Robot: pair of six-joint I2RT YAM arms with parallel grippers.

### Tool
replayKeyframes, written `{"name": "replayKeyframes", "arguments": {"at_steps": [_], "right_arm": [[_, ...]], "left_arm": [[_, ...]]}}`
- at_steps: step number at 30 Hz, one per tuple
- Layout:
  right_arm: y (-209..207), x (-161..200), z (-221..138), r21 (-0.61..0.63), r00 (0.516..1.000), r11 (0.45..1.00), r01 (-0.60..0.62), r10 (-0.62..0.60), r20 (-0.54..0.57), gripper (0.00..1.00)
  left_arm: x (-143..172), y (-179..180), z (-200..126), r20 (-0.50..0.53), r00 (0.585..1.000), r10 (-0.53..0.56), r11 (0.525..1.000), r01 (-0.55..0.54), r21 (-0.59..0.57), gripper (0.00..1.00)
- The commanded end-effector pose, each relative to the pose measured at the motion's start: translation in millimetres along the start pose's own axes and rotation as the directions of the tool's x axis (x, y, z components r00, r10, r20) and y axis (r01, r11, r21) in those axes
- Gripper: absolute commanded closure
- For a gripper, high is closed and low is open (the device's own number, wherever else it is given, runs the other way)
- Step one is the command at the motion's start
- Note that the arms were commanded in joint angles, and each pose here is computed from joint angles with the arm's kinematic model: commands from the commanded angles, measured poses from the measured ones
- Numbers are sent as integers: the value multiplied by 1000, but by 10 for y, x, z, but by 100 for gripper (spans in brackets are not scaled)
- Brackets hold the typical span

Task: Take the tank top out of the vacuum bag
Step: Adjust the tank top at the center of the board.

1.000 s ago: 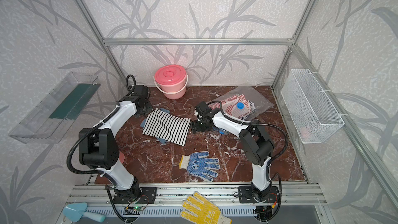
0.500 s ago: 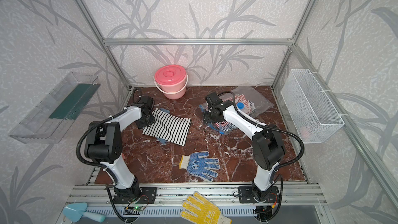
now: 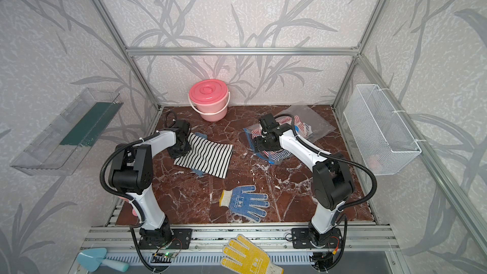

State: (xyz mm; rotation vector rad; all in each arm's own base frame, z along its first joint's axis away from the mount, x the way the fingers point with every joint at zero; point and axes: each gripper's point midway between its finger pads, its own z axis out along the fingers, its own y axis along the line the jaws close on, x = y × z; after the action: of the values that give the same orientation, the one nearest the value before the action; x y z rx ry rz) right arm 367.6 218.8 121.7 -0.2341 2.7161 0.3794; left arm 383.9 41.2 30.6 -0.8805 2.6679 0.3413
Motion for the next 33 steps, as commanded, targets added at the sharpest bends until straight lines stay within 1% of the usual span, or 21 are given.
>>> {"name": "replayKeyframes", "arguments": {"at_steps": [1,4,12,17,21,27,30,33], "right_arm": [[44,-44,-121,-26,1000,1000,4,-3,31,24],[37,-55,-127,-21,999,1000,10,-9,34,24],[-111,-69,-137,71,999,997,21,-23,29,25],[-161,-83,-127,108,999,994,34,-35,12,24],[-147,-99,-106,103,999,994,35,-36,7,25],[-112,-107,-78,84,999,996,37,-37,3,25],[-107,-105,-62,81,999,996,37,-37,0,25],[-100,-96,-59,76,999,996,37,-37,-3,25]], "left_arm": [[99,125,102,-28,1000,14,998,-15,-60,91],[90,130,88,-23,1000,13,998,-14,-61,94],[177,228,62,-53,998,33,995,-38,-96,93],[266,279,56,-82,996,47,993,-56,-106,93],[405,304,43,-113,993,44,994,-54,-94,93],[626,331,-10,-130,991,35,995,-46,-83,92],[741,256,-47,-143,989,47,997,-56,-60,91],[861,167,-134,-153,985,79,995,-88,-50,91]]}}
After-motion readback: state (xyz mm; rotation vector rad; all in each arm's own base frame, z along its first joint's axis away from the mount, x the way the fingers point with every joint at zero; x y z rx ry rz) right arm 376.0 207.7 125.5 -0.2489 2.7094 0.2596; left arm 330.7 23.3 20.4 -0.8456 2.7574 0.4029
